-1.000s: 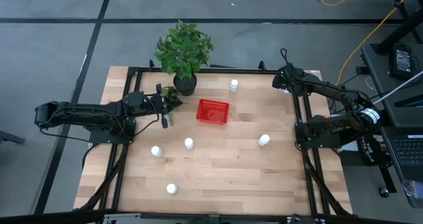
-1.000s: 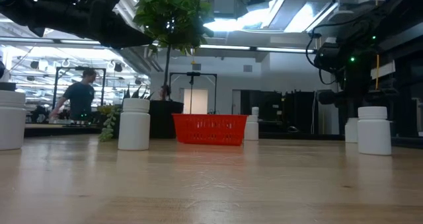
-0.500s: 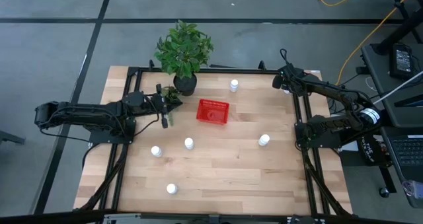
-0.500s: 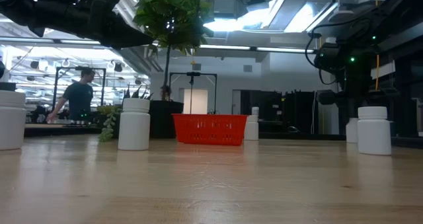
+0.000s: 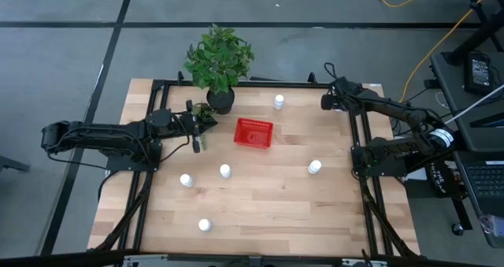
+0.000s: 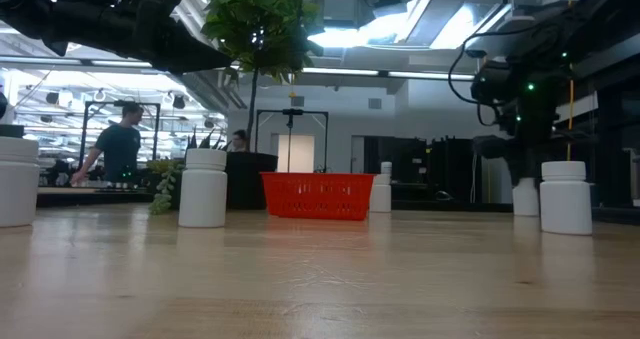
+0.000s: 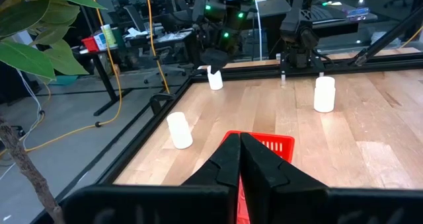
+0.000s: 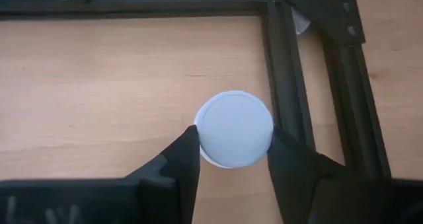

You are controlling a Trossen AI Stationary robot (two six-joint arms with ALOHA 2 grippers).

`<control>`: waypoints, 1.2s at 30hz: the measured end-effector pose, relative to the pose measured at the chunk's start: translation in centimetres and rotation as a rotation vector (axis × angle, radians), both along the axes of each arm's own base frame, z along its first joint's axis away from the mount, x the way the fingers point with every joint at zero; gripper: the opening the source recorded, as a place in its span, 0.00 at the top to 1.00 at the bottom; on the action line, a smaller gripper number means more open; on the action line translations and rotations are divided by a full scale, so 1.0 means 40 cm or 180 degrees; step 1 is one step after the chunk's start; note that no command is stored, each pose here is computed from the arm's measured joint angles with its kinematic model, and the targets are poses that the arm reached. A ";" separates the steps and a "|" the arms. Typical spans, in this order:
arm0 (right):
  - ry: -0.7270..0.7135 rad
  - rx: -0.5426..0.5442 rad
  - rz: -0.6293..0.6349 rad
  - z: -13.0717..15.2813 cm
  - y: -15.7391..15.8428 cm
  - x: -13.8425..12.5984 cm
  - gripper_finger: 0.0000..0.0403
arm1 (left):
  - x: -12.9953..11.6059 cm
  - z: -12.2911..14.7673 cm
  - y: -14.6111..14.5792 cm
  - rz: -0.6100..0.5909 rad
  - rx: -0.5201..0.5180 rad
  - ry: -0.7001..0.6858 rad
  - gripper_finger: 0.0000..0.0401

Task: Pick and place pill bottles into a basket
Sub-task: Put the white medicine bottle into the red bin

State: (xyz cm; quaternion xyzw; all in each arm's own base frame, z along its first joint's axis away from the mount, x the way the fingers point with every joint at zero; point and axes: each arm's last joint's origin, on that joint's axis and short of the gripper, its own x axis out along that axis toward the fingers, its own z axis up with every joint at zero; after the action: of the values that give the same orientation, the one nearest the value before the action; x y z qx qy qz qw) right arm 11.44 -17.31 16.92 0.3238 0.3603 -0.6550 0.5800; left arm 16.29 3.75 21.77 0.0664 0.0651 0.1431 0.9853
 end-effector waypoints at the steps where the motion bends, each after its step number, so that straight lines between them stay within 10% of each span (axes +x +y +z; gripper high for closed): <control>1: 0.0029 0.0017 0.0080 0.000 0.004 0.005 0.64 | 0.000 0.000 0.000 0.0001 0.0000 -0.0001 0.99; 36: -0.0623 -0.0631 0.3027 0.122 0.251 0.281 0.65 | -0.001 -0.006 0.000 0.0001 -0.0017 0.0078 0.99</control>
State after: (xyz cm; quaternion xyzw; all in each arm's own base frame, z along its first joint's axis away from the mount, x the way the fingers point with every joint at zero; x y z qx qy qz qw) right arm 22.67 -7.29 21.78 0.1268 0.3479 -0.3155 0.8737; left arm 16.26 3.74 21.53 0.0655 0.0776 0.1423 0.9846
